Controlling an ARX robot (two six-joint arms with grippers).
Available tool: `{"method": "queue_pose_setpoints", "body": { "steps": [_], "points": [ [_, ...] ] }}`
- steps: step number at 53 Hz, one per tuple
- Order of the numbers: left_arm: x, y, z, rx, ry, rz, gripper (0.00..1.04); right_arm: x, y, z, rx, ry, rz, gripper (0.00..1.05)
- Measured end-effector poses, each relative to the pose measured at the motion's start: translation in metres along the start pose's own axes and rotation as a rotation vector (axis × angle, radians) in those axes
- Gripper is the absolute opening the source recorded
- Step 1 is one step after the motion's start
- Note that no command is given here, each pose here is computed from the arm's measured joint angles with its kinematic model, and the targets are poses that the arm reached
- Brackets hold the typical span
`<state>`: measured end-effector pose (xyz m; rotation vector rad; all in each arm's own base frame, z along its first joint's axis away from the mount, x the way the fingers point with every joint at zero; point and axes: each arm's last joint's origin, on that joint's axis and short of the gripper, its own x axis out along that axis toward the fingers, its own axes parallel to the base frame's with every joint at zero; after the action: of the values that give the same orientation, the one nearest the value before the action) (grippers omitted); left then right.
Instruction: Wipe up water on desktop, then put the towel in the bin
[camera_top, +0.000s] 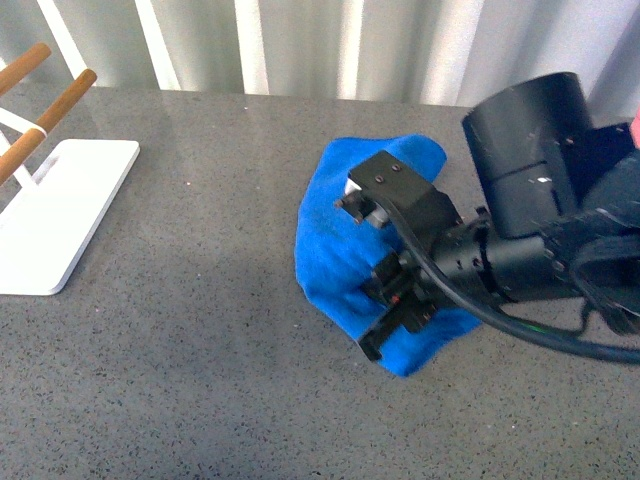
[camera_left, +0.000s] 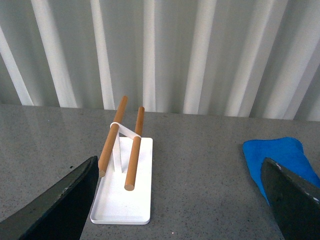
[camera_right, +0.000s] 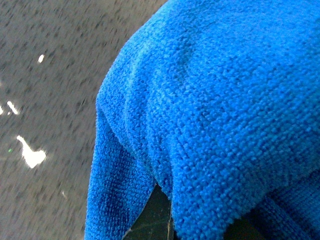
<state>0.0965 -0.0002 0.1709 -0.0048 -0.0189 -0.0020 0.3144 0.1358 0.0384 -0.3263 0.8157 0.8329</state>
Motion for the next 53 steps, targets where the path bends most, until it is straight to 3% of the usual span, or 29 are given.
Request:
{"method": "queue_pose_setpoints", "body": {
  "steps": [8, 19, 29, 43, 53],
  "points": [
    [0.000, 0.000, 0.000, 0.000, 0.000, 0.000, 0.98, -0.052, -0.001, -0.026, 0.036, 0.005, -0.030, 0.04],
    [0.000, 0.000, 0.000, 0.000, 0.000, 0.000, 0.98, -0.106, -0.021, -0.017, 0.035, -0.062, -0.120, 0.04],
    [0.000, 0.000, 0.000, 0.000, 0.000, 0.000, 0.98, -0.146, -0.033, 0.011, -0.013, -0.139, -0.183, 0.04],
    [0.000, 0.000, 0.000, 0.000, 0.000, 0.000, 0.98, -0.213, -0.058, 0.079, -0.110, -0.293, -0.318, 0.04],
    [0.000, 0.000, 0.000, 0.000, 0.000, 0.000, 0.98, -0.252, -0.087, 0.091, -0.086, -0.356, -0.421, 0.04]
  ]
}}
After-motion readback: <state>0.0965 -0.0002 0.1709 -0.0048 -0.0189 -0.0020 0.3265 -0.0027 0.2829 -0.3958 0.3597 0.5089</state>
